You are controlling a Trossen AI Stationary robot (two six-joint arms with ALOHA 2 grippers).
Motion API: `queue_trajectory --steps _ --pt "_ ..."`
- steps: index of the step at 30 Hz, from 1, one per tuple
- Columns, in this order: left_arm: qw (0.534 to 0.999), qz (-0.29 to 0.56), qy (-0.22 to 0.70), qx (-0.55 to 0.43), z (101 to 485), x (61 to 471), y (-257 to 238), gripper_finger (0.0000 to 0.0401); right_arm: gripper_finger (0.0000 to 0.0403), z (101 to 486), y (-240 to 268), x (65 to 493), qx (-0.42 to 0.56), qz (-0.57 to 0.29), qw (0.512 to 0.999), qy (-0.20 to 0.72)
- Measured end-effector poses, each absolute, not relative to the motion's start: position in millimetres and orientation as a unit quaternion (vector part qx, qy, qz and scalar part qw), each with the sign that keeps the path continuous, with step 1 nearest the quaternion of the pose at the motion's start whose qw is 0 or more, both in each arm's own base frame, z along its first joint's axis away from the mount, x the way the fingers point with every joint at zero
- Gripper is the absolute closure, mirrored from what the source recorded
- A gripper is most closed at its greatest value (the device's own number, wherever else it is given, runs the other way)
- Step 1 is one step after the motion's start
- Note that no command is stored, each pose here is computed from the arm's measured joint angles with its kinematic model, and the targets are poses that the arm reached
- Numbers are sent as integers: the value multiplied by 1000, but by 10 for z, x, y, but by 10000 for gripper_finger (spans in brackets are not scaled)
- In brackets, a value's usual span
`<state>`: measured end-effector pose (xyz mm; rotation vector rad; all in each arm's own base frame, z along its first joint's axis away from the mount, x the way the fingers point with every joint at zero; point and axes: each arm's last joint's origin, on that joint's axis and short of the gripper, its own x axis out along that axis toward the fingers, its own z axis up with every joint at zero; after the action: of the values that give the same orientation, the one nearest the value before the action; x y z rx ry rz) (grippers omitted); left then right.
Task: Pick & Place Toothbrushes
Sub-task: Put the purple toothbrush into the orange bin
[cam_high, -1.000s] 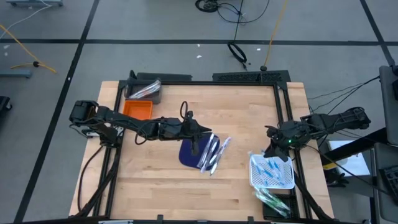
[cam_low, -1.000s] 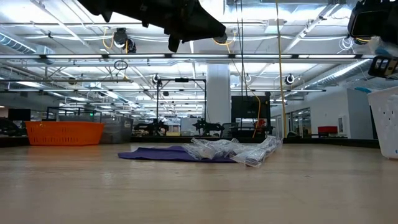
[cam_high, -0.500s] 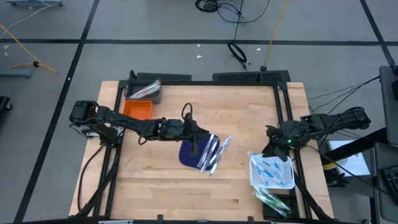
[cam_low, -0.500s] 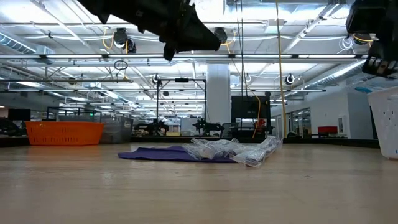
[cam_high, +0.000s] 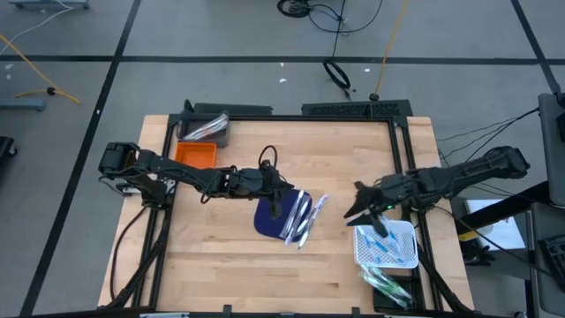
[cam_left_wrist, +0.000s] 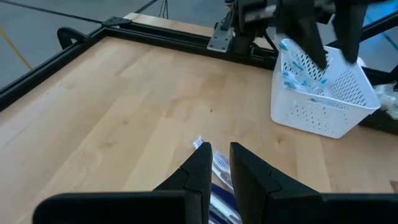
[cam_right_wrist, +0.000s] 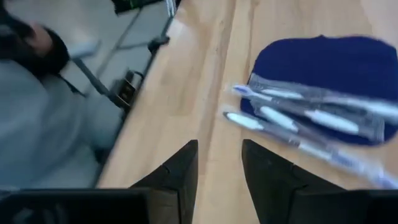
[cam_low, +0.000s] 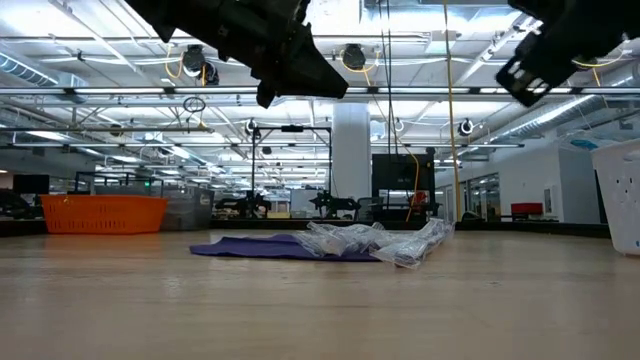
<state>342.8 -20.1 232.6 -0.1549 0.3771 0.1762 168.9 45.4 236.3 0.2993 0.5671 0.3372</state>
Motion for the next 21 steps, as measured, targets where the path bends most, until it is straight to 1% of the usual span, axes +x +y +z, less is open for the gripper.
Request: queue_trajectory --steps 5,9,14,21 --pt "975 96 191 -69 2319 3424 -187 345 298 2128 472 2032 77 146 943 288" --pt "972 108 196 -67 2306 3420 -163 345 305 1902 430 2206 41 137 936 321" --pt "970 110 207 -69 2287 3410 -154 345 307 1678 351 2349 -1 107 932 347" --pt "968 111 216 -66 2270 3403 -154 345 297 1532 258 2429 -63 75 927 363"
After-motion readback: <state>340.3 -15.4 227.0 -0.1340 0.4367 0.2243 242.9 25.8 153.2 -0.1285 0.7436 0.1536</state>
